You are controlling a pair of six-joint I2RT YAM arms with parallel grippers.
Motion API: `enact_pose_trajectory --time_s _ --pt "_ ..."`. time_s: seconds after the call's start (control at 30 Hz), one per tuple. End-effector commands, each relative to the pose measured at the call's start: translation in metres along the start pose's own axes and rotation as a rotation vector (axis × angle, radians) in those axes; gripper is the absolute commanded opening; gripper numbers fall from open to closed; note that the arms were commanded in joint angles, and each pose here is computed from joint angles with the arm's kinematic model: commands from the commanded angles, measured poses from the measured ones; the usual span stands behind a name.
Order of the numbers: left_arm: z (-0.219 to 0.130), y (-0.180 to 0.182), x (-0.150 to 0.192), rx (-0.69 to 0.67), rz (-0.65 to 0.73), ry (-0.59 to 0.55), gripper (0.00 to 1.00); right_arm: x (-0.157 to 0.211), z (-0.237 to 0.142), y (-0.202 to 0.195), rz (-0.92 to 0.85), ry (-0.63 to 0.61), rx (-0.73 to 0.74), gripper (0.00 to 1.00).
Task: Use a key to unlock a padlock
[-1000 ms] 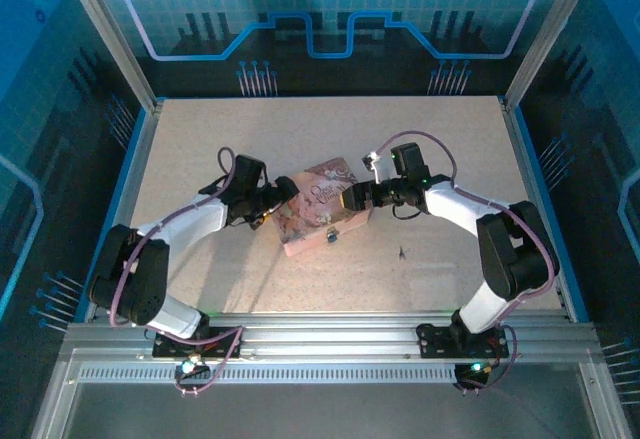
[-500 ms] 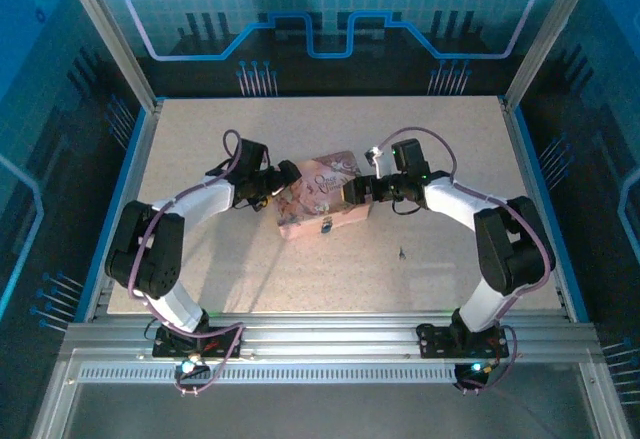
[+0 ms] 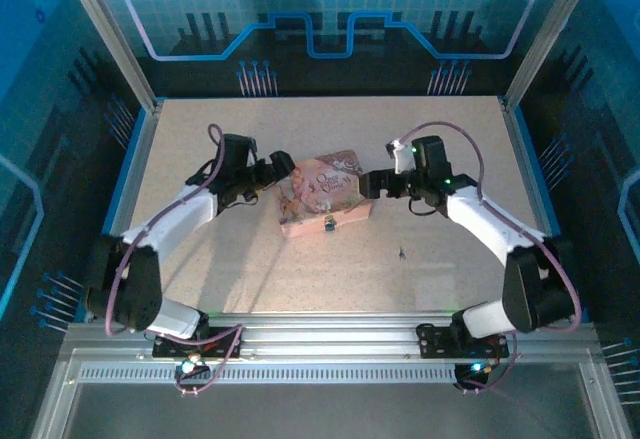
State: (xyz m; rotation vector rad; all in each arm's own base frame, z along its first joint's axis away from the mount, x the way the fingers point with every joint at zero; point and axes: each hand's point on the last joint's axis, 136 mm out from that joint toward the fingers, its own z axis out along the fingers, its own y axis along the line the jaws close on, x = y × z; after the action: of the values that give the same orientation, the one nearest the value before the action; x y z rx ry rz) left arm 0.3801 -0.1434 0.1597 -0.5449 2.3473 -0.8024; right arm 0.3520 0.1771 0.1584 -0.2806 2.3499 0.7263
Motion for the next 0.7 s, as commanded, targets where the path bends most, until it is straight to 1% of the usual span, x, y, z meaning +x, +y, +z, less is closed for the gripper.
enact_pose_trajectory --time_s 0.0,0.17,0.23,0.3,0.37,0.43,0.67 --pt "-0.019 0.006 0.011 0.013 0.021 -0.003 0.99 0.030 -0.015 -0.015 0.074 0.056 0.086 0.97" --pt "-0.043 0.005 0.042 0.081 0.002 0.009 0.99 0.064 -0.027 -0.019 0.164 0.090 0.107 0.95" --pt "-0.050 0.003 0.058 0.102 0.003 0.018 0.99 0.080 -0.030 -0.023 0.195 0.120 0.131 0.90" --pt "-0.054 0.002 0.074 0.122 0.001 0.034 0.99 0.094 -0.033 -0.028 0.216 0.151 0.159 0.88" --pt "-0.057 -0.001 0.087 0.137 -0.003 0.049 0.99 0.109 -0.035 -0.034 0.239 0.185 0.187 0.85" --pt "-0.058 -0.006 0.101 0.154 0.001 0.063 0.99 0.125 -0.037 -0.038 0.260 0.219 0.207 0.84" --pt "-0.054 -0.025 0.138 0.203 0.015 0.114 0.99 0.163 -0.036 -0.051 0.338 0.276 0.261 0.74"
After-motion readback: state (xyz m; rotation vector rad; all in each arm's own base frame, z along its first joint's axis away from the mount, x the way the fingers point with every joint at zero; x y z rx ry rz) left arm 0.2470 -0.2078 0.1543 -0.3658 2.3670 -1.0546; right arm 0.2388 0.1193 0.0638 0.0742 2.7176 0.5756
